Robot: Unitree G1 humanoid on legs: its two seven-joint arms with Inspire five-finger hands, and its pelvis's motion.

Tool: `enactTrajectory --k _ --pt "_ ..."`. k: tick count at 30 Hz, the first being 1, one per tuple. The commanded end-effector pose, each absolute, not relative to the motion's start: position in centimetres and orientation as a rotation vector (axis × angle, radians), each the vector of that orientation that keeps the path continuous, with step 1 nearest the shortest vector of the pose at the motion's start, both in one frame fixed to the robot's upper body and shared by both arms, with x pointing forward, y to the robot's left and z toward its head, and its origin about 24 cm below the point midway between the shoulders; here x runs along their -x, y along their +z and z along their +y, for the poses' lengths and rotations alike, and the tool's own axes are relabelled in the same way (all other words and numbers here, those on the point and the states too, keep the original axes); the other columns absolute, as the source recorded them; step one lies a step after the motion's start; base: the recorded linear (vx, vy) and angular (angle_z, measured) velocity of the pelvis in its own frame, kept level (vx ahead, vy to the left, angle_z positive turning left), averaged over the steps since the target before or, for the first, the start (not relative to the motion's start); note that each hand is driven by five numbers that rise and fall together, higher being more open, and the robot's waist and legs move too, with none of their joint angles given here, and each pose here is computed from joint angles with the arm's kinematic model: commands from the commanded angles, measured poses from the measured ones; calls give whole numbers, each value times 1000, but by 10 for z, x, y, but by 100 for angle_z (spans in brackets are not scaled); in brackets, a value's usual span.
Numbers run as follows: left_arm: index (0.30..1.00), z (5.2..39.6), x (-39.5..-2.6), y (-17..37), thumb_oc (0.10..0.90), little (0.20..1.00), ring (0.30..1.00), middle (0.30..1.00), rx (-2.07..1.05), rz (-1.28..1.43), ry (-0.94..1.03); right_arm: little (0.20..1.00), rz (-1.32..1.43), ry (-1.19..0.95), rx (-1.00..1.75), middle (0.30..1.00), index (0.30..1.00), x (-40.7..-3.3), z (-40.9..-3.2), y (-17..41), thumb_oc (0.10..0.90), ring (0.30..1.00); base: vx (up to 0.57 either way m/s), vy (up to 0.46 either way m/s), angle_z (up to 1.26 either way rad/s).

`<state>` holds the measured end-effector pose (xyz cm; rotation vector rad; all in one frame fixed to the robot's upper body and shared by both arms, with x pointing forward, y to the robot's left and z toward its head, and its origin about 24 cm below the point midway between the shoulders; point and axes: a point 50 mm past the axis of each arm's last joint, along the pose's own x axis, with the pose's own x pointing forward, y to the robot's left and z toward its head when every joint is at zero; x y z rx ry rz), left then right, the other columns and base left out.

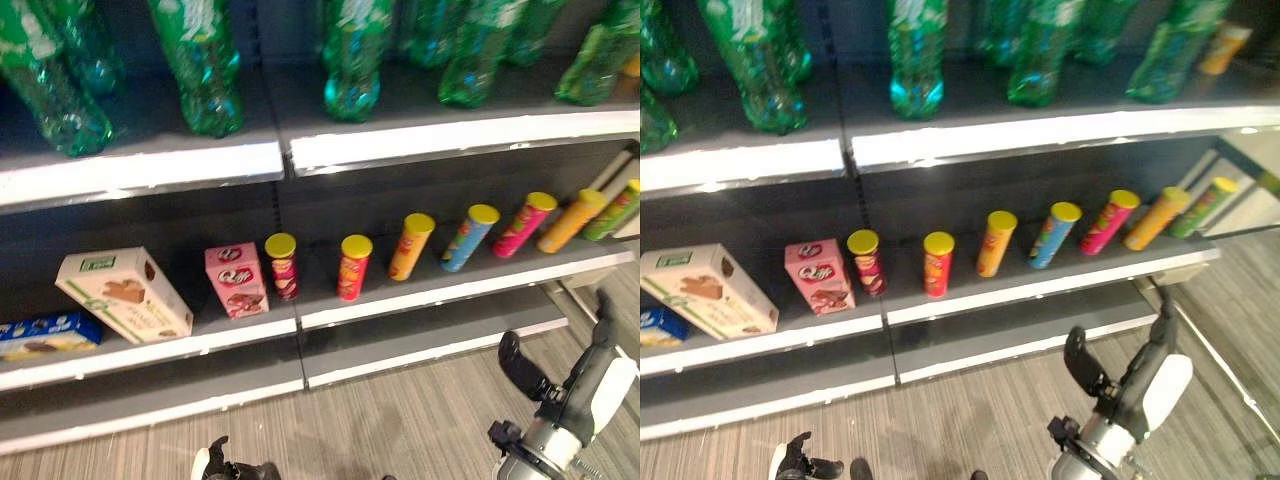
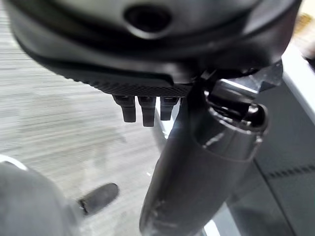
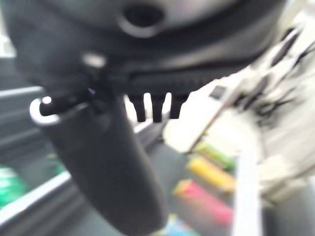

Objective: Put the goods on the table back onto the shelves and tidy them up.

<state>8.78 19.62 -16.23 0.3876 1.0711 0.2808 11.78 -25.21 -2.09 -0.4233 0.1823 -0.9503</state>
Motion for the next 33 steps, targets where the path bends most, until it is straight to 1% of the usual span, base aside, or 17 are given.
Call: enactTrajectory --k 1,3,4,5,7,9,11,14,17,22,24,27,29,30,32,33 --pt "900 185 -105 -162 800 900 900 900 -399 1055 139 900 272 -1189 -116 900 900 -117 -277 -43 800 900 45 -43 -16" --pt "900 183 -106 -163 800 900 900 900 -393 1076 101 900 370 -1317 -366 900 900 -106 -278 -74 800 900 41 -40 -18" --pt "900 183 -107 -163 800 900 900 900 -393 1074 101 900 368 -1317 -368 900 900 -106 -279 -74 800 900 35 -17 -26" --pt "900 180 -113 -162 800 900 900 900 -383 1065 66 900 479 -1412 -499 900 900 -93 -278 -100 800 900 35 -15 -29" --pt "900 177 -120 -160 800 900 900 900 -372 1036 46 900 594 -1422 -637 900 900 -80 -268 -125 800 900 40 -7 -24" --pt "900 177 -125 -159 800 900 900 900 -370 1033 25 900 654 -1523 -761 900 900 -63 -267 -141 800 900 30 7 -10" --pt "900 174 -128 -159 800 900 900 900 -367 1024 -2 900 731 -1526 -839 900 900 -54 -258 -152 800 900 17 21 -19" --pt "900 170 -130 -158 800 900 900 900 -366 1017 -39 900 719 -1602 -961 900 900 -44 -252 -158 800 900 -11 46 -11" --pt "900 167 -128 -159 800 900 900 900 -367 1024 -74 900 811 -1427 -944 900 900 -36 -236 -165 800 900 -44 36 -16" --pt "900 168 -124 -161 800 900 900 900 -364 1043 -77 900 866 -1375 -893 900 900 -28 -237 -167 800 900 -44 13 3" --pt "900 169 -127 -160 800 900 900 900 -367 1032 -78 900 917 -1318 -859 900 900 -25 -236 -168 800 900 -24 1 19" --pt "900 169 -130 -159 800 900 900 900 -386 1019 -96 900 931 -1297 -851 900 900 -24 -235 -169 800 900 -6 -8 10" --pt "900 168 -133 -158 800 900 900 900 -403 1008 -114 900 978 -1287 -838 900 900 -14 -231 -171 800 900 -4 -11 13" --pt "900 168 -129 -160 800 900 900 900 -407 1024 -120 900 1014 -1284 -829 900 900 -8 -229 -172 800 900 10 -11 23" --pt "900 170 -125 -161 800 900 900 900 -389 1039 -102 900 1027 -1258 -826 900 900 -5 -228 -173 800 900 16 -23 13" --pt "900 174 -123 -162 800 900 900 900 -376 1050 -78 900 1061 -1211 -781 900 900 -2 -230 -172 800 900 25 -50 14"
